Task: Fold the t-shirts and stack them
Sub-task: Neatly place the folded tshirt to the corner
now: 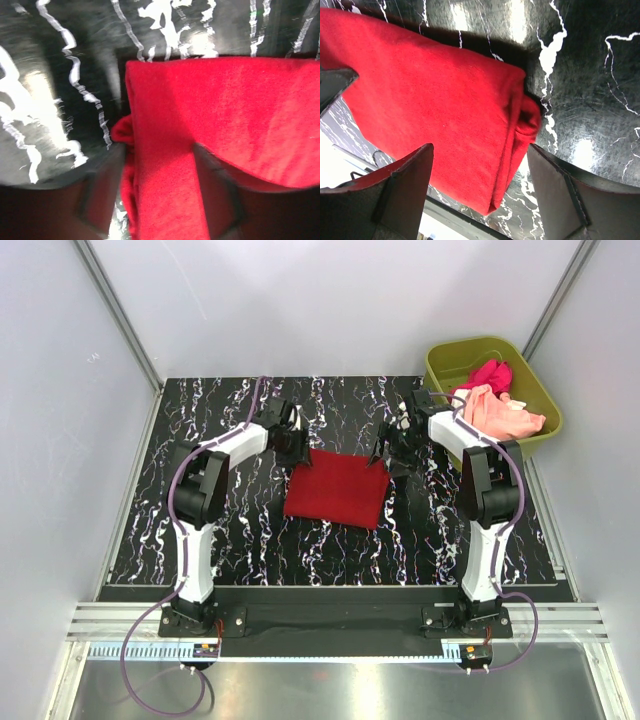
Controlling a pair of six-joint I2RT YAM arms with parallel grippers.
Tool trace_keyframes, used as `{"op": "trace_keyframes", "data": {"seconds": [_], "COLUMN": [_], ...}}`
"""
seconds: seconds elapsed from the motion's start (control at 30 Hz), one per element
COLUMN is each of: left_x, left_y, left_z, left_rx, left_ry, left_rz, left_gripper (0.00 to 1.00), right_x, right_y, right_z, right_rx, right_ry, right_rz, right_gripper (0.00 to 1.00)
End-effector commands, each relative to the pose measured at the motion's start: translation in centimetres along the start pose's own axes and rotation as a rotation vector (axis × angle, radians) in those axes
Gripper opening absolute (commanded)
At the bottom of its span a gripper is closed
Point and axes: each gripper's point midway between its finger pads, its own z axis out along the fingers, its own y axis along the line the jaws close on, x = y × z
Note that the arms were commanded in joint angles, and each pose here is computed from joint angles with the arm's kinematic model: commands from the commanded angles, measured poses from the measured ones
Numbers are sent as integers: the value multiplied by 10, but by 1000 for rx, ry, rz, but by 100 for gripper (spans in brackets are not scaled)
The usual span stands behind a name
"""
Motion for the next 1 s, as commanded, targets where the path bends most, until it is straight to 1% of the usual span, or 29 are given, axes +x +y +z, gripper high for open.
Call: {"op": "trace_keyframes", "data": {"seconds": [0.0, 0.03, 0.1, 0.13, 0.17, 0.2, 0.3, 0.33, 0.4, 0.43, 0.47, 0.5, 0.53, 0.63, 0.67, 0.73, 0.87, 0.9, 0.93, 0.97], "left_x": [41, 38, 39, 34, 31, 28, 10, 3, -8, -17, -23, -24, -41, -61, -73, -94, -136, -156, -160, -167], "left_y": [-5, -5, -4, -3, -2, -1, 2, 12, 21, 36, 45, 60, 73, 112, 124, 160, 206, 215, 232, 239], "left_z": [23, 23, 22, 20, 19, 17, 1, -5, -18, -26, -31, -38, -47, -64, -73, -89, -105, -117, -108, -109], "left_rx": [94, 103, 126, 137, 140, 136, 110, 53, 2, -73, -109, -159, -224, -315, -351, -429, -543, -576, -618, -636], "left_ry": [115, 102, 99, 83, 74, 64, -2, -23, -61, -75, -82, -65, -100, -127, -152, -201, -315, -365, -350, -352], "left_rz": [-59, -63, -85, -92, -91, -89, -47, -41, 14, 26, 75, 82, 134, 160, 187, 188, 219, 216, 207, 220], "left_gripper": [42, 35, 23, 10, 3, 0, 0, 0, 0, 0, 0, 0, 0, 0, 0, 0, 0, 0, 0, 0], "right_x": [-5, -4, -4, -4, -2, -1, 3, 5, 8, 13, 15, 17, 23, 33, 36, 44, 56, 58, 59, 60], "right_y": [8, 7, 3, 2, 1, -1, -3, -2, 0, 2, 3, 7, 7, 10, 11, 10, 8, 8, 7, 8], "right_z": [-21, -24, -28, -31, -32, -33, -37, -38, -41, -42, -43, -46, -45, -48, -48, -50, -55, -57, -59, -60], "right_rx": [-5, -4, 4, 8, 13, 17, 17, 13, 3, -10, -16, -27, -40, -50, -48, -40, -23, -19, -10, -5], "right_ry": [-58, -61, -62, -68, -66, -63, -60, -55, -49, -40, -38, -42, -25, -13, -4, 16, 38, 40, 46, 45], "right_rz": [-50, -52, -46, -54, -56, -53, -55, -55, -41, -32, -27, -14, -6, 8, 10, 14, 33, 38, 42, 43], "right_gripper": [82, 83, 83, 83, 82, 82, 83, 82, 82, 82, 82, 82, 82, 81, 81, 81, 81, 80, 80, 80]}}
